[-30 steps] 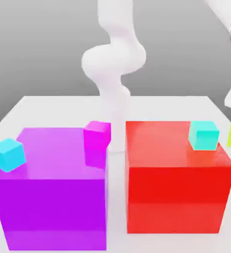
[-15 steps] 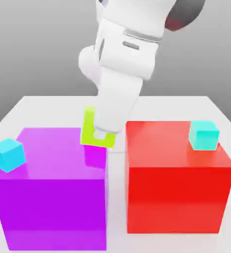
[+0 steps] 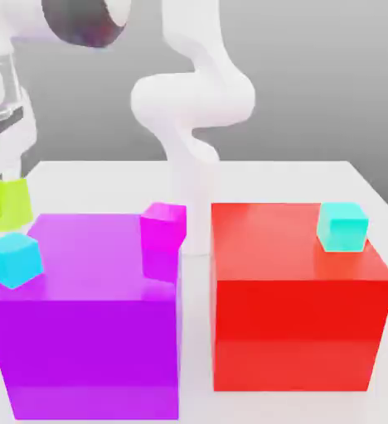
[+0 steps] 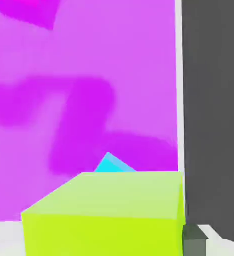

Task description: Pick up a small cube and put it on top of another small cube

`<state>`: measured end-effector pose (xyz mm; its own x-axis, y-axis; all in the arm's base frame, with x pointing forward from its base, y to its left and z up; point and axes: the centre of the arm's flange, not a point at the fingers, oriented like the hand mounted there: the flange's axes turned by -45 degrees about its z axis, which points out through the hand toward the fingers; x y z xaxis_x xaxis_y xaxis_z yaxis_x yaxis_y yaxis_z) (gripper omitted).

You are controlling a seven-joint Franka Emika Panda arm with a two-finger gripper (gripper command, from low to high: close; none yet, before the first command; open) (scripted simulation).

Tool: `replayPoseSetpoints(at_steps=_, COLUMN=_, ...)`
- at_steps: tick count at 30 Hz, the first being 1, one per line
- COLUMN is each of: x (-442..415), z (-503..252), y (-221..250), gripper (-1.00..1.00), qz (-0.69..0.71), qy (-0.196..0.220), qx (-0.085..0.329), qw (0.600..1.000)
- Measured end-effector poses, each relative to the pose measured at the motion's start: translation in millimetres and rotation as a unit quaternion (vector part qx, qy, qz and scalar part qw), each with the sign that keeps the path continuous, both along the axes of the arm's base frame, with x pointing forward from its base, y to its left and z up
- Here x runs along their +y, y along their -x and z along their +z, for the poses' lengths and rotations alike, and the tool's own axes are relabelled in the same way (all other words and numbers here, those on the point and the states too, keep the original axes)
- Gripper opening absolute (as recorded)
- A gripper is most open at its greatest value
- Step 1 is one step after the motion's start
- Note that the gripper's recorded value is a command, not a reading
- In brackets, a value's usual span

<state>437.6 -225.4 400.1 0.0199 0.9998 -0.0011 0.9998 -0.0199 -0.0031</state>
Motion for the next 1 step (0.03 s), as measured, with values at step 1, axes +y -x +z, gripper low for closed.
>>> replayPoseSetpoints(at_steps=1, x=0.0, z=0.0, y=0.0, gripper=1.0, qz=0.0, qy=0.0, qx=0.0, qw=1.0)
